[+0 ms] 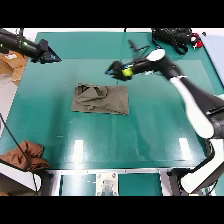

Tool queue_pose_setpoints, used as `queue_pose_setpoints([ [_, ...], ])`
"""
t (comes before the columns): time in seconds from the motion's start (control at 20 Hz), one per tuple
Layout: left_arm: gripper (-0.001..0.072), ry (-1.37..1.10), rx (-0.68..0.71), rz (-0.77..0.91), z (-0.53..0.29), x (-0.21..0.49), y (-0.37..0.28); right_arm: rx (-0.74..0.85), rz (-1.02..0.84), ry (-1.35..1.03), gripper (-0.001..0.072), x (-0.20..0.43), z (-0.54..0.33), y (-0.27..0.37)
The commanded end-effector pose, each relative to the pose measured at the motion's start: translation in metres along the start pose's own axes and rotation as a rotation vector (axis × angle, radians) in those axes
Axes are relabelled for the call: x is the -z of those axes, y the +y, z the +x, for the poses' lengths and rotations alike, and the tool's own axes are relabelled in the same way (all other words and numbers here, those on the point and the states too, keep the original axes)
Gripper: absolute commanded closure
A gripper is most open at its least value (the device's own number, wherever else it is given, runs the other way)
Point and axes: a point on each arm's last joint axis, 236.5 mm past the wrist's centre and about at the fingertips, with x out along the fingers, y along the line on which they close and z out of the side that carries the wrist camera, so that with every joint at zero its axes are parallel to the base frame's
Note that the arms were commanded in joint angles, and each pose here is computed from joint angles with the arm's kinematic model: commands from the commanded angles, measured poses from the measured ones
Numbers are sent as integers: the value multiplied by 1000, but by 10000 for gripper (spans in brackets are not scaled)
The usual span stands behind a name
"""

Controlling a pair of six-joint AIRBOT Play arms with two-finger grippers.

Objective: Fold the shirts.

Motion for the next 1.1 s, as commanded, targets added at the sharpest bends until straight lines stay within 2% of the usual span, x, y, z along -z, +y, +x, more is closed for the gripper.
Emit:
queue_pose_setpoints([
  [0.0, 686, -1, 1, 0, 0, 0, 0, 111, 117, 84, 172, 20, -64, -80],
  [0.2, 685, -2, 2, 0, 0, 0, -1, 153, 250, 131, 172, 66, -42, -143],
  [0.35, 686, -4, 1, 0, 0, -1, 0, 123, 282, 157, 173, 93, -1, -146],
  [0.4, 685, -4, 1, 0, 0, -1, 0, 110, 288, 172, 211, 99, 13, -142],
  [0.45, 685, -4, 1, 0, 0, -1, -1, 98, 291, 187, 326, 105, 27, -136],
  [0.65, 686, -1, 2, 0, 0, 0, -1, 34, 262, 144, 331, 101, 67, -99],
  [0.75, 686, 1, 2, 0, 0, 0, -1, -7, 244, 125, 466, 88, 67, -79],
  [0.85, 685, 2, 3, 0, 0, 1, -1, -71, 201, 121, 684, 70, 54, -51],
  [1.05, 685, 3, 4, 0, 0, 1, -1, -159, 42, -83, 697, -17, -50, 21],
])
